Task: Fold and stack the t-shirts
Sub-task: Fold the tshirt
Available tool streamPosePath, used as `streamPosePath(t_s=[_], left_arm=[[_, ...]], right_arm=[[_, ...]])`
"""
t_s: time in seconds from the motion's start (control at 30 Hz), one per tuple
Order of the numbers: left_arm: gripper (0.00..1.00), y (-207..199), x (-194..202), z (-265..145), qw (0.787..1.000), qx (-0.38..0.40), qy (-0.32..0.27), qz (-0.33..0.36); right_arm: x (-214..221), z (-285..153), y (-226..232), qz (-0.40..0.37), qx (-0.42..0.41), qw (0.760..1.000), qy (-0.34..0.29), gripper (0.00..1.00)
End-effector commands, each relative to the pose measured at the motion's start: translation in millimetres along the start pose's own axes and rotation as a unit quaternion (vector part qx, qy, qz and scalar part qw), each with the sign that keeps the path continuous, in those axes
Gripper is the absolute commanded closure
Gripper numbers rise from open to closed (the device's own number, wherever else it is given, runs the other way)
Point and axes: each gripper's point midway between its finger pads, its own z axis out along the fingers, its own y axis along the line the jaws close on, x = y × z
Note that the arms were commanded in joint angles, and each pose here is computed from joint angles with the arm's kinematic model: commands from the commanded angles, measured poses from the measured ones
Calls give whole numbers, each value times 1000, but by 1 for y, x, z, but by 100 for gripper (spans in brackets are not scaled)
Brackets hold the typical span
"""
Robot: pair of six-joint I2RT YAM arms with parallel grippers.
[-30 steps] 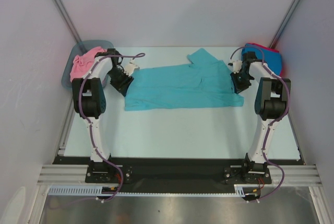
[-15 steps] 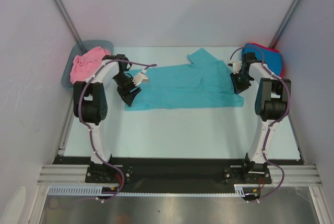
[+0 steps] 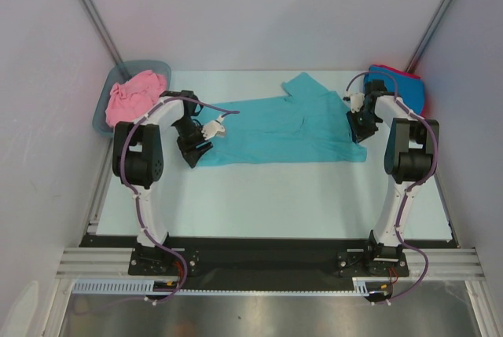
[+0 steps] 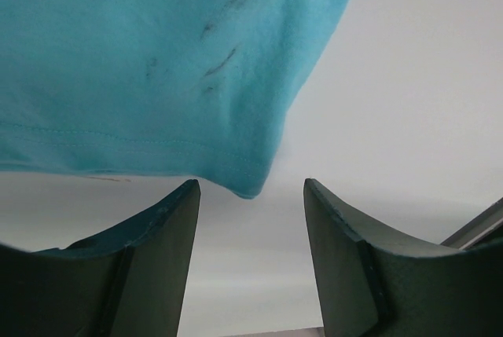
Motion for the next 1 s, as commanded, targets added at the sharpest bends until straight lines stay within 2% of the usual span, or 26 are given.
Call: streamPosePath(t_s=[0.0,0.1,0.23,0.37,0.53,0.63,0.73,0.77,0.83,0.9,0.93,0.97], left_arm=[[39,13,-2,-10,999,-31,-5,22],[40,14,-1,-6,999,-30,-2,24],[46,15,0,-1,999,-26,0,23],[43,10,-4,-1,1000,-16,-10,24],[44,3,-6,-4,999,-6,-12,30],[53,-2,-3,1,999,5,-7,31],[65,-8,-1,7,999,17,-5,28],[77,-11,0,8,999,24,-6,27],[87,-13,0,11,999,30,-4,25],[85,-15,1,14,999,38,-2,23],[80,-15,1,16,999,40,-1,22],[79,-16,0,18,999,42,-1,20]], right_arm=[[-3,-18,5,-4,2,1000,-10,75],[-4,-18,6,-4,2,1000,-10,76],[-4,-19,7,-3,1,1000,-12,76],[-5,-20,5,-4,5,1000,-12,76],[-6,-18,5,-4,4,1000,-11,76],[-7,-17,5,-4,3,1000,-11,76],[-7,-16,6,-5,2,1000,-9,77],[-7,-16,5,-5,2,1000,-10,77],[-8,-17,5,-6,3,1000,-11,77],[-8,-17,4,-5,3,1000,-10,77],[-8,-17,5,-5,2,1000,-11,77],[-9,-17,5,-6,3,1000,-11,78]])
